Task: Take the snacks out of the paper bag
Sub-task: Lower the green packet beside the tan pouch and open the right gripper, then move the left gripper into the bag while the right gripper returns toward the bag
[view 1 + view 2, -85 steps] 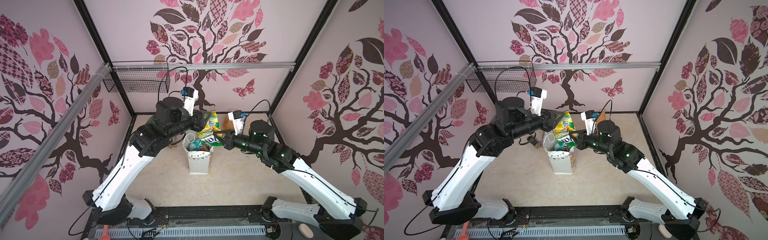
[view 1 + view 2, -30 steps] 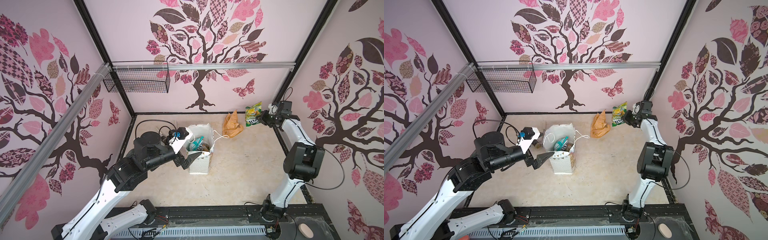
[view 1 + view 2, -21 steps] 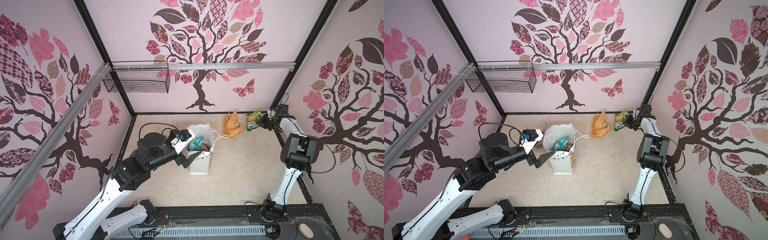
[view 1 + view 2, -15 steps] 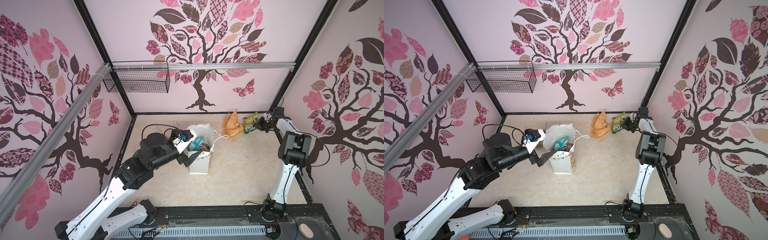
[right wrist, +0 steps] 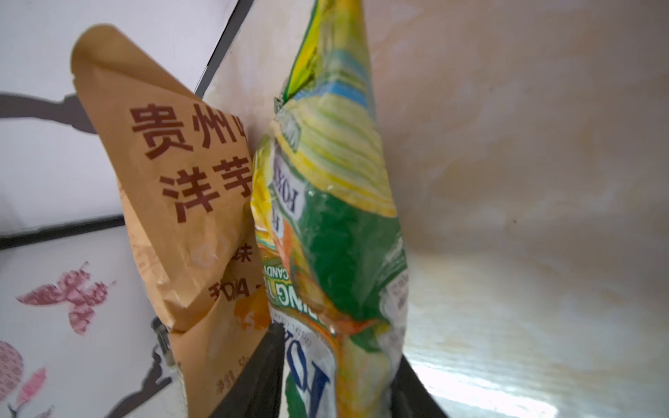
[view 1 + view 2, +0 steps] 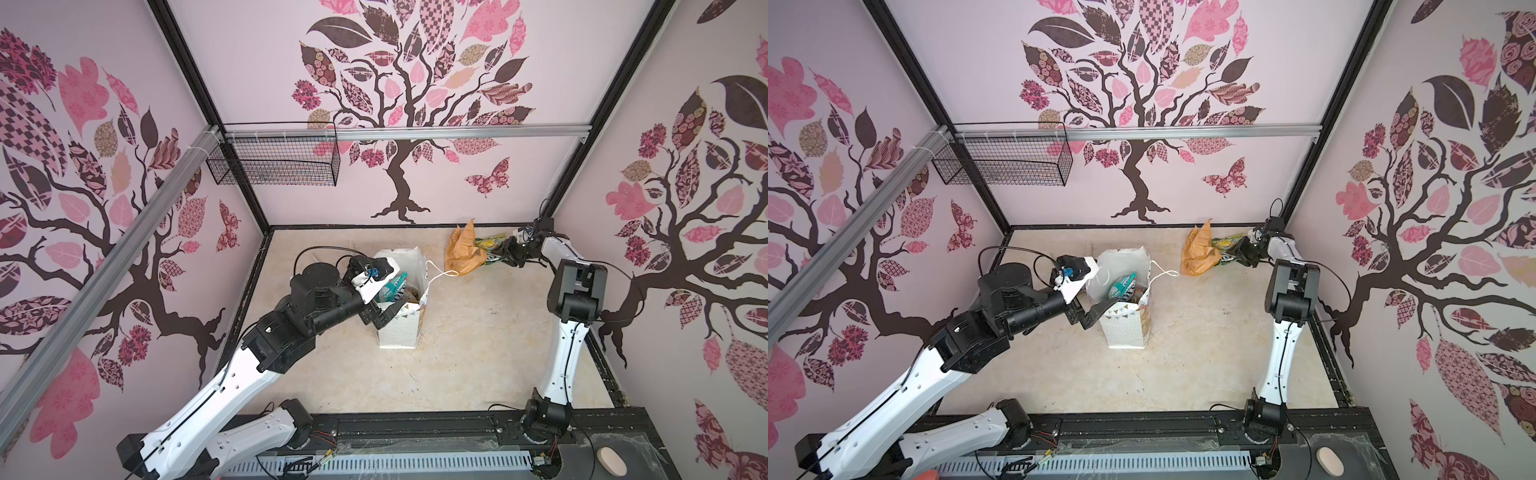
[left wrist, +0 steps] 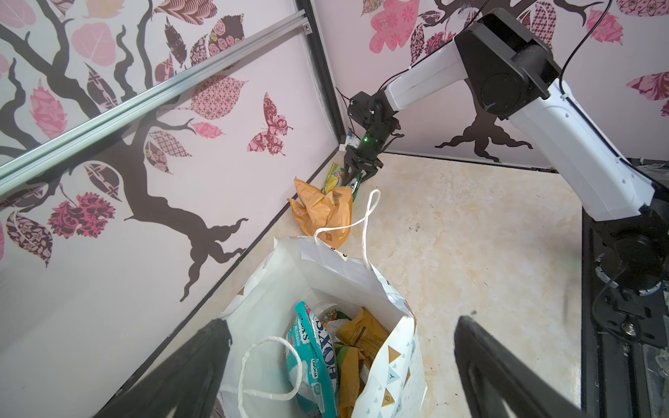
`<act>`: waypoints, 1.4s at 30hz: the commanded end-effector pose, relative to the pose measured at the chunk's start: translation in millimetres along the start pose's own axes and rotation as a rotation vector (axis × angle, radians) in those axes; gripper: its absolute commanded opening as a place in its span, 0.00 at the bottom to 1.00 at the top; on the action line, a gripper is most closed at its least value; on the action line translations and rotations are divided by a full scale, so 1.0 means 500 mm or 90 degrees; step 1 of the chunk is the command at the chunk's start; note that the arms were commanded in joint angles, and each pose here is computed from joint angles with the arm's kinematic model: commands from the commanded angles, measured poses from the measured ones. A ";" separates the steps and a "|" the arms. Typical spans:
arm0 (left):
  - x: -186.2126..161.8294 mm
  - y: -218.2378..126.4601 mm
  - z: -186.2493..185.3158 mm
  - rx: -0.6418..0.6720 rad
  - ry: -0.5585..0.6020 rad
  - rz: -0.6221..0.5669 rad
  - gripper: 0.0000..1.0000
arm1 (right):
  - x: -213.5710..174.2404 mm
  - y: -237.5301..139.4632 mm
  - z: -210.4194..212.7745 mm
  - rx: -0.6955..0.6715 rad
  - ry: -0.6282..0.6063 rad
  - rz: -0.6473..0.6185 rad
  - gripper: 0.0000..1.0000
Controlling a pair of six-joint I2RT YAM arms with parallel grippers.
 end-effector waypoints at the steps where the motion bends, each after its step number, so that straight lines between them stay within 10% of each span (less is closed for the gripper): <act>1: -0.006 -0.002 0.001 0.011 -0.006 -0.013 0.98 | 0.006 -0.012 -0.002 -0.046 0.004 -0.021 0.53; 9: 0.012 -0.016 0.016 0.029 -0.041 -0.013 0.98 | 0.006 -0.112 0.036 -0.143 -0.008 -0.131 0.91; 27: 0.066 -0.049 0.063 0.092 -0.260 -0.031 0.98 | -0.222 -0.400 0.333 0.129 -0.167 -0.212 0.93; 42: 0.058 0.034 0.112 0.167 -0.369 0.115 0.99 | -0.508 -0.565 0.455 0.335 -0.307 -0.117 0.99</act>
Point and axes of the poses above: each gripper's point midway between its finger pads, its own y axis out along the fingers, its own z axis along the line the jaws close on, x = y × z, the point moved 8 cm from there along -y, back along the fingers, and after that the axes turned 12 degrees about y, right-handed, at the moved point
